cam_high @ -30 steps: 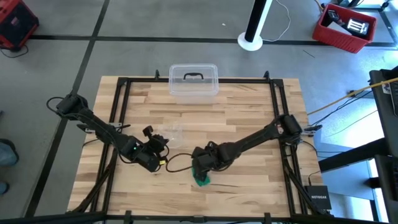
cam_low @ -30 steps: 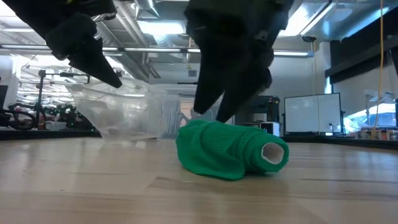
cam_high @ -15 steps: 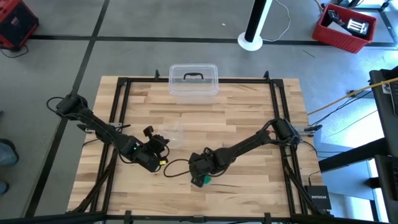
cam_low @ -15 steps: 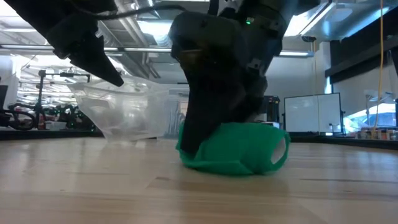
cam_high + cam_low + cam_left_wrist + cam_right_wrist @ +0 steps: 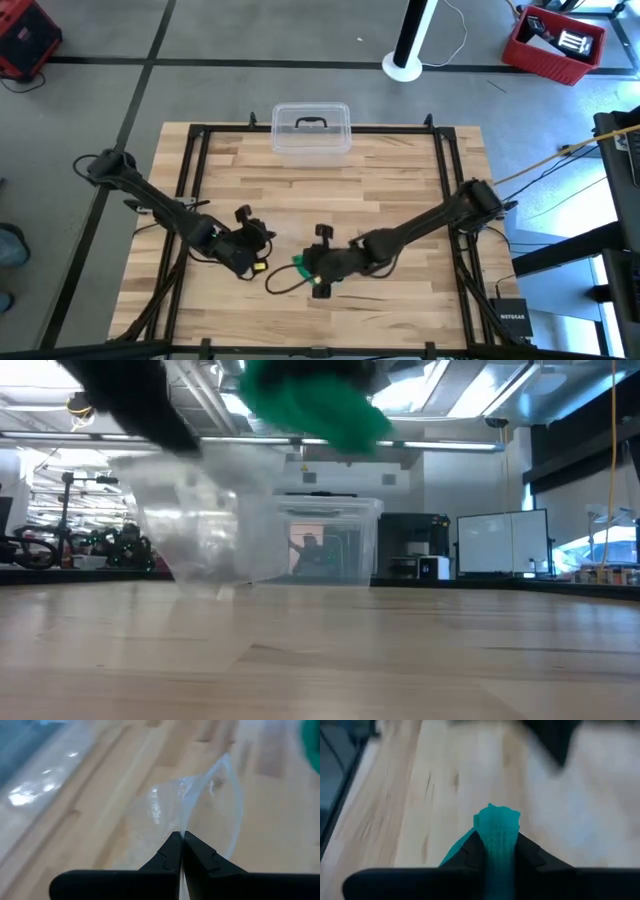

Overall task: Roll bandage
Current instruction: Put the rolled green bandage into the transparent zip bag, then close the transparent zip bag

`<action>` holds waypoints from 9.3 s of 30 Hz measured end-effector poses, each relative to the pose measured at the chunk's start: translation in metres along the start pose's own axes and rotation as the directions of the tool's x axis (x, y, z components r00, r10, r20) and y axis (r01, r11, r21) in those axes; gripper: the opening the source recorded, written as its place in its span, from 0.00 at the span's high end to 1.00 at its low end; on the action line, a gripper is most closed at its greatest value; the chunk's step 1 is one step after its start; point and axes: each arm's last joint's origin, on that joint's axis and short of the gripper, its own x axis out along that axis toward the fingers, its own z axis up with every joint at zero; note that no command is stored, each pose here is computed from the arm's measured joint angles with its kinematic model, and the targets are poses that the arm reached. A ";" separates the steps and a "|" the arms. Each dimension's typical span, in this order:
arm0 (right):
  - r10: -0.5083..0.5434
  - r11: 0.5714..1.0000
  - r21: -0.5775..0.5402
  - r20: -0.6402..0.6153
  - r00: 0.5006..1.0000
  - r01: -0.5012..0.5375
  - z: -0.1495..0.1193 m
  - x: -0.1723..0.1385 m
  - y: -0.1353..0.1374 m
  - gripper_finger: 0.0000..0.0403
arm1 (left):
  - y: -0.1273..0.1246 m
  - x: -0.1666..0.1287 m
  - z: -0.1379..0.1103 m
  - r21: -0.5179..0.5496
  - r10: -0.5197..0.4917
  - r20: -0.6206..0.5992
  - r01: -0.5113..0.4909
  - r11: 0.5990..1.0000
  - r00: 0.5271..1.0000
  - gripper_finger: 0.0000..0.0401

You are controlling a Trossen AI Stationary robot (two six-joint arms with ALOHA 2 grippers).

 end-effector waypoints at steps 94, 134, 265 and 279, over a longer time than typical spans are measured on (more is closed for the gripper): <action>-0.103 0.864 -0.346 0.591 0.800 0.366 0.055 -0.014 0.012 0.86 | -0.008 -0.043 0.055 -0.076 -0.210 0.239 0.234 0.969 0.948 1.00; -0.279 0.463 -0.785 0.313 0.908 0.412 0.026 0.008 -0.002 0.86 | -0.024 -0.060 0.057 -0.138 -0.370 0.302 0.424 0.895 0.879 1.00; 0.372 0.927 -0.065 0.300 0.878 -0.370 -0.127 -0.107 -0.069 0.25 | -0.047 0.019 0.045 -0.171 -0.181 0.226 0.222 0.960 0.957 1.00; 0.321 0.945 -0.048 0.323 0.890 -0.323 -0.126 -0.107 -0.070 0.25 | -0.045 0.019 0.046 -0.279 -0.136 0.248 0.205 0.938 0.959 1.00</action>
